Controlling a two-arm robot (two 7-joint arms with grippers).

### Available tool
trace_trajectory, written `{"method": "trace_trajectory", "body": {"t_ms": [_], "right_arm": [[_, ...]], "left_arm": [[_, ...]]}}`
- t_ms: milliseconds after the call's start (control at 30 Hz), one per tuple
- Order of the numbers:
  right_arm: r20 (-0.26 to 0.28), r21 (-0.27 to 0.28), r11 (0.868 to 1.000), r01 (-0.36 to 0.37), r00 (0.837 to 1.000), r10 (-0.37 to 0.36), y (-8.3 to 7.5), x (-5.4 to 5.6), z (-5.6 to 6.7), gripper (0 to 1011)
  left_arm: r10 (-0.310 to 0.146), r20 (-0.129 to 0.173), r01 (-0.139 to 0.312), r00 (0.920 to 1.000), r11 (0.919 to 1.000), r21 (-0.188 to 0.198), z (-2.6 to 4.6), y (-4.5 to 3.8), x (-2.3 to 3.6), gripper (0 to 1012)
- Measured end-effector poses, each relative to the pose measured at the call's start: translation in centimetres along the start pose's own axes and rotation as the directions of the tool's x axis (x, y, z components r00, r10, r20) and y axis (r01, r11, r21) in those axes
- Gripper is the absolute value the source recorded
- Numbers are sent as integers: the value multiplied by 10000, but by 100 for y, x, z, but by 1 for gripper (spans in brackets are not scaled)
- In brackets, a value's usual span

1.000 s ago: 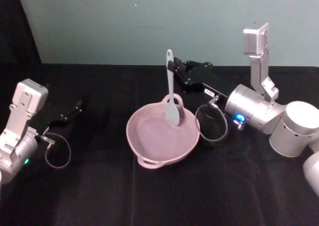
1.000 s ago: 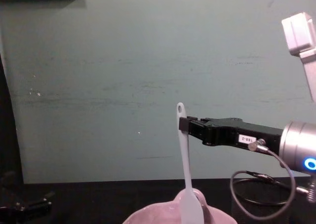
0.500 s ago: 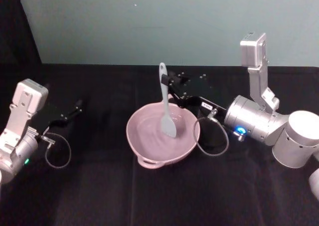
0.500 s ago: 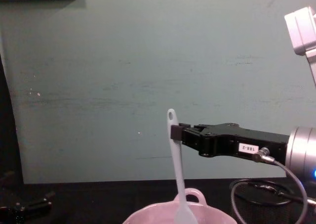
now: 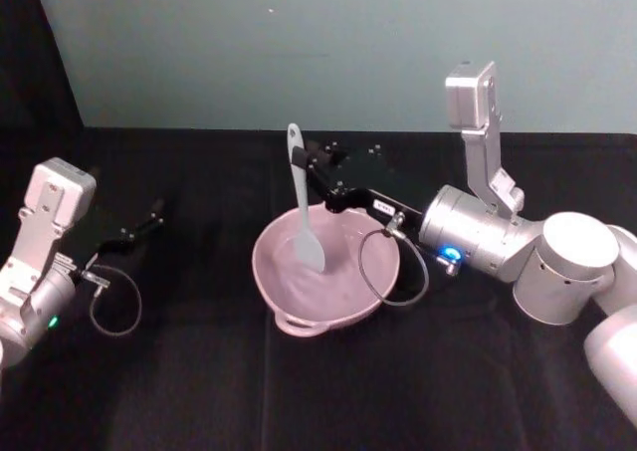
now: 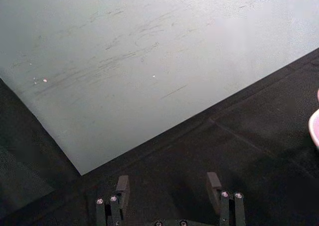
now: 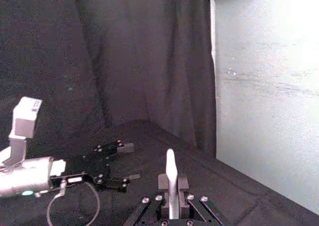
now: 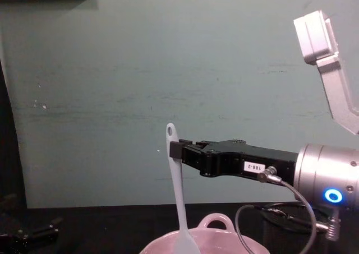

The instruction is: Use the one hand to pick up the spoon and stir the clear water in the bowl.

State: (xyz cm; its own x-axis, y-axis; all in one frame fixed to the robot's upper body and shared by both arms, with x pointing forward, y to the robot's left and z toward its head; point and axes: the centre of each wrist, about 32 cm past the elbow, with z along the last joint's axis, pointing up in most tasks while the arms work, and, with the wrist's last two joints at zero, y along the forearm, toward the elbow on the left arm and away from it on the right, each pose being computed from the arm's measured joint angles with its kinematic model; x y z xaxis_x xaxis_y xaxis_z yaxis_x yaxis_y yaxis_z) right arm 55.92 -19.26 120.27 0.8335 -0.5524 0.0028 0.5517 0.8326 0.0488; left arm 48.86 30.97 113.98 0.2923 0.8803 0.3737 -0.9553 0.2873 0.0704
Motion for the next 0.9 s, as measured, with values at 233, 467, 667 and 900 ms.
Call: {"method": "trace_trajectory", "body": {"t_ms": [233, 467, 667, 900], "right_arm": [[-45, 125, 9995, 289, 9996, -288, 65, 99, -7, 114], [-49, 204, 9978, 630, 9980, -629, 50, 189, -5, 114], [-29, 223, 9957, 899, 9960, -898, -36, 239, 5, 114], [-64, 215, 9933, 1131, 9936, -1130, -179, 237, -1, 114]], "left_arm": [[0, 0, 0, 10000, 10000, -1, 0, 0, 0, 1011], [0, 0, 0, 10000, 10000, -1, 0, 0, 0, 1011], [0, 1, 0, 10000, 10000, -1, 0, 0, 0, 1011], [0, 1, 0, 10000, 10000, -1, 0, 0, 0, 1011]]}}
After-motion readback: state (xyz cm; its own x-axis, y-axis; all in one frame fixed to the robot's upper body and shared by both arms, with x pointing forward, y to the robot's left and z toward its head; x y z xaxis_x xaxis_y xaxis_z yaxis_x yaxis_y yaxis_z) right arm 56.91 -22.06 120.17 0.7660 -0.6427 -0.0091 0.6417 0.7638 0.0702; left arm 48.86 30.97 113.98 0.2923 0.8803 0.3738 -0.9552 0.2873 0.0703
